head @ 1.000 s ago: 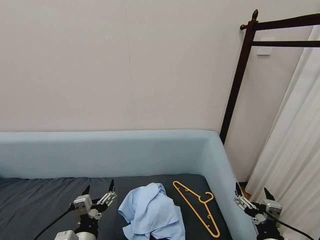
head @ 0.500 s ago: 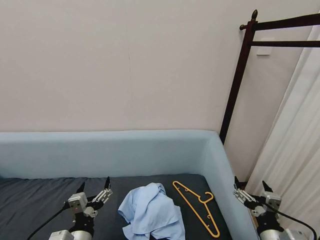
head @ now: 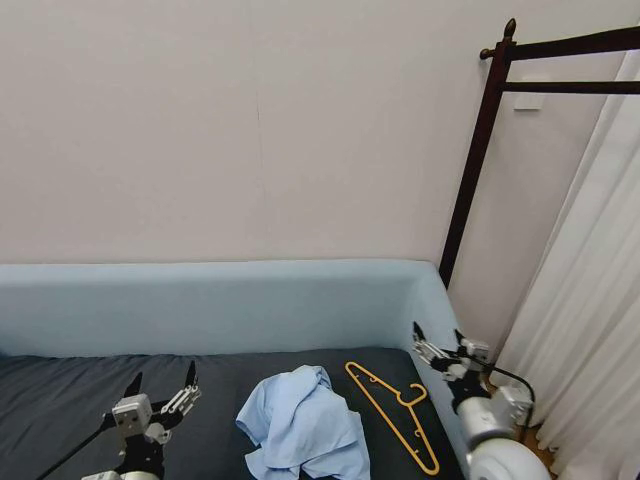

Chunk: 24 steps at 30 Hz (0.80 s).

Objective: Pick up the clothes from the sofa and hang them on the clothes hanger.

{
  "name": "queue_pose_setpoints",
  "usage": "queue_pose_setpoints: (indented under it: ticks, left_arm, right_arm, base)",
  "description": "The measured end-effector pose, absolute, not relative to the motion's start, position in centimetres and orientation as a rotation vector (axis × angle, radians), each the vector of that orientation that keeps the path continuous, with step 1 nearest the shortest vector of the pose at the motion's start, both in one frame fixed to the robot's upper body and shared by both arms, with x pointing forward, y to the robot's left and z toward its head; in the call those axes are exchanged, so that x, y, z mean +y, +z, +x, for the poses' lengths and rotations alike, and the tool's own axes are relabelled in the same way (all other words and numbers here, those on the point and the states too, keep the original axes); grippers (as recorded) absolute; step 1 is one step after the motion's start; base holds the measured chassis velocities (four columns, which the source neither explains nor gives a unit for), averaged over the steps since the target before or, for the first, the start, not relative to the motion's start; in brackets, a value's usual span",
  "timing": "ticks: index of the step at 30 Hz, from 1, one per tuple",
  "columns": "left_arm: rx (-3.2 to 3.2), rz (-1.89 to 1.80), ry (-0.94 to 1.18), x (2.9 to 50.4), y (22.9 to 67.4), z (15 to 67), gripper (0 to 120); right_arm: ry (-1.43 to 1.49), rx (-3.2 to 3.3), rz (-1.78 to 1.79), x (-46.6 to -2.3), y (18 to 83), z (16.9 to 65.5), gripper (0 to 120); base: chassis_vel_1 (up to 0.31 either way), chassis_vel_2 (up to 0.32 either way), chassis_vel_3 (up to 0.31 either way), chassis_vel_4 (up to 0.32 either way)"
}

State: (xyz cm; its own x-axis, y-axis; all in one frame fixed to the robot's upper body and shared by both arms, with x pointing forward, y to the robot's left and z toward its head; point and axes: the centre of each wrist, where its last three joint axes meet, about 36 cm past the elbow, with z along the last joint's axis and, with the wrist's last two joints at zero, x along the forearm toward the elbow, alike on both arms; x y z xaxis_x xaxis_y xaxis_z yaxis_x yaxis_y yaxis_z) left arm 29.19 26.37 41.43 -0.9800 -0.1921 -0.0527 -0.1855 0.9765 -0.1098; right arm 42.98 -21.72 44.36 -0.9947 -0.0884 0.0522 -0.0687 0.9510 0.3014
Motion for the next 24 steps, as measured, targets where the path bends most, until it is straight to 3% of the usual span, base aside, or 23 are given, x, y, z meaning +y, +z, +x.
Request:
queue_pose_setpoints:
  ticks: [3,11,24]
  left_arm:
    - [3.036,-0.370,-0.066,27.6,41.1,29.2,100]
    - [3.010,-0.458,-0.008,29.6,41.6,28.7,100]
    - [2.993,-0.474,-0.014,29.2,42.4,27.9,100]
  right_arm:
    - [-0.612,-2.798,0.129,-18.1,44.3,46.5,100]
    - [-0.747,-2.456,0.127,-14.3,45.0,50.8,100]
    - [-0.652,-2.278,0.096,-9.2,37.4,50.7,100]
  base:
    - [0.000,0.000,0.000,0.000]
    - [0.000,0.000,0.000,0.000]
    - [0.000,0.000,0.000,0.000]
